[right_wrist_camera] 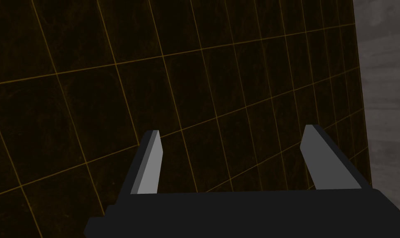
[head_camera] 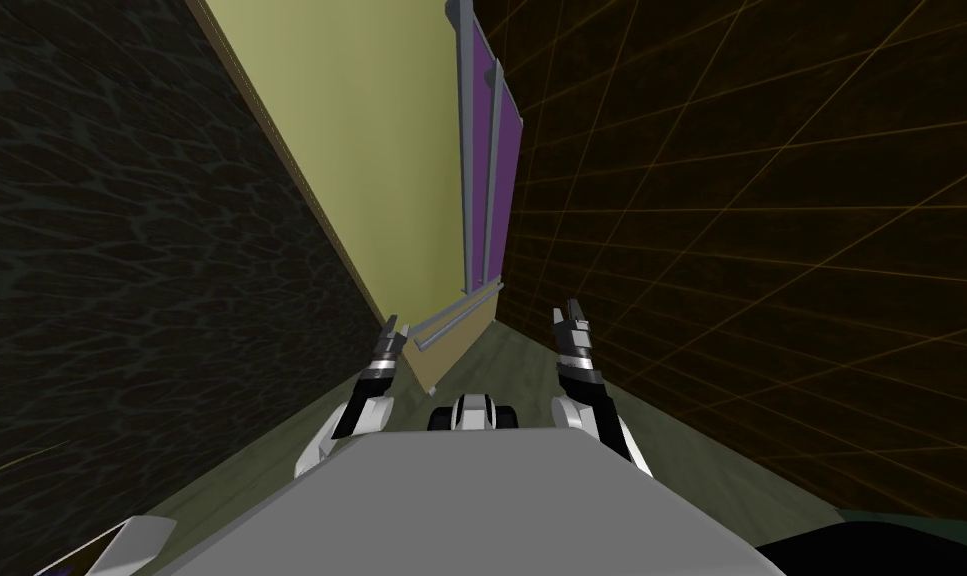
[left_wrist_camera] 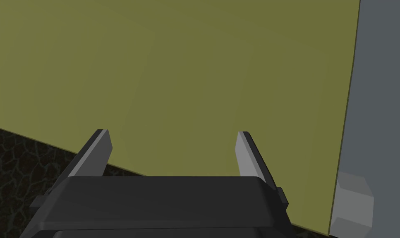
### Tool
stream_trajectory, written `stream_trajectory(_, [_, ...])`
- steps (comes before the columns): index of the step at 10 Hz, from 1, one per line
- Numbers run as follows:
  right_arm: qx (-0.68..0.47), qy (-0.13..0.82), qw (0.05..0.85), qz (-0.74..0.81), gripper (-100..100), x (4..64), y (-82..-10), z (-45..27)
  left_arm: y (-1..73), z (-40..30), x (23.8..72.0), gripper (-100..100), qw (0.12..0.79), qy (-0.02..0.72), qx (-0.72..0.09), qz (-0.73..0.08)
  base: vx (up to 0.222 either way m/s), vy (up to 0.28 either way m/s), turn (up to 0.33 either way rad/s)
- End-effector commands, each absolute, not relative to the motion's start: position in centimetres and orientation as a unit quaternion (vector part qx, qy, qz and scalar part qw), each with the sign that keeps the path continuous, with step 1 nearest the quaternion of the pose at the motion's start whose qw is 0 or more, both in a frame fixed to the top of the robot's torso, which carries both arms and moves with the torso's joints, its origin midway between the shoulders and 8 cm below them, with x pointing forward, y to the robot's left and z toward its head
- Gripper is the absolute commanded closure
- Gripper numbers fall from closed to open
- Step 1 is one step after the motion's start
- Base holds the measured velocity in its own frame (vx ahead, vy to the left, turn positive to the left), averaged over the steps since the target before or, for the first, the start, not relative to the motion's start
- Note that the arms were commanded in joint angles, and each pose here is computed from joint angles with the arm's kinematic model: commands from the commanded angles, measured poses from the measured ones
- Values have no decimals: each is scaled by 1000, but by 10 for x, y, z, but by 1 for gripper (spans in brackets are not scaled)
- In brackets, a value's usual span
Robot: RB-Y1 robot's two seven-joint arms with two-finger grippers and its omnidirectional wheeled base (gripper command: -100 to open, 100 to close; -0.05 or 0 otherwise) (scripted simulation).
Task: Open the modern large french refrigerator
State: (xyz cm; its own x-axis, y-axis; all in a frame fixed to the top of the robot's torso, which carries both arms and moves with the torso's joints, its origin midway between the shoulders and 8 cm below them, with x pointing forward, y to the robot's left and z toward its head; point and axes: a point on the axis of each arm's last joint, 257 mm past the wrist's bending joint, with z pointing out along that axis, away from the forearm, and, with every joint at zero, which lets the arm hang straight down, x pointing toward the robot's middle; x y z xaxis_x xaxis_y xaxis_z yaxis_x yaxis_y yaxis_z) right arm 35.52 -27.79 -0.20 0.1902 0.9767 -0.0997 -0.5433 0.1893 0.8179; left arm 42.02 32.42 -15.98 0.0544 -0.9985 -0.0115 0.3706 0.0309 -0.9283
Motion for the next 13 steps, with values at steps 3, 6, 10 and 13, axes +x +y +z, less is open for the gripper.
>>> stream_trajectory(3, [329,329,698,545,0,355,-278,-2,330,-201,426,-100,589,401,-429,-555,13,12,1])
stream_trajectory(6, [329,329,698,545,0,355,-278,-2,333,-231,428,-100,578,408,-450,-545,15,13,1])
stream_trajectory(10, [329,329,698,545,0,355,-278,-2,335,-263,428,-100,565,414,-472,-535,13,13,1])
stream_trajectory(13, [329,329,698,545,0,355,-278,-2,335,-294,426,-100,552,419,-495,-525,14,12,1])
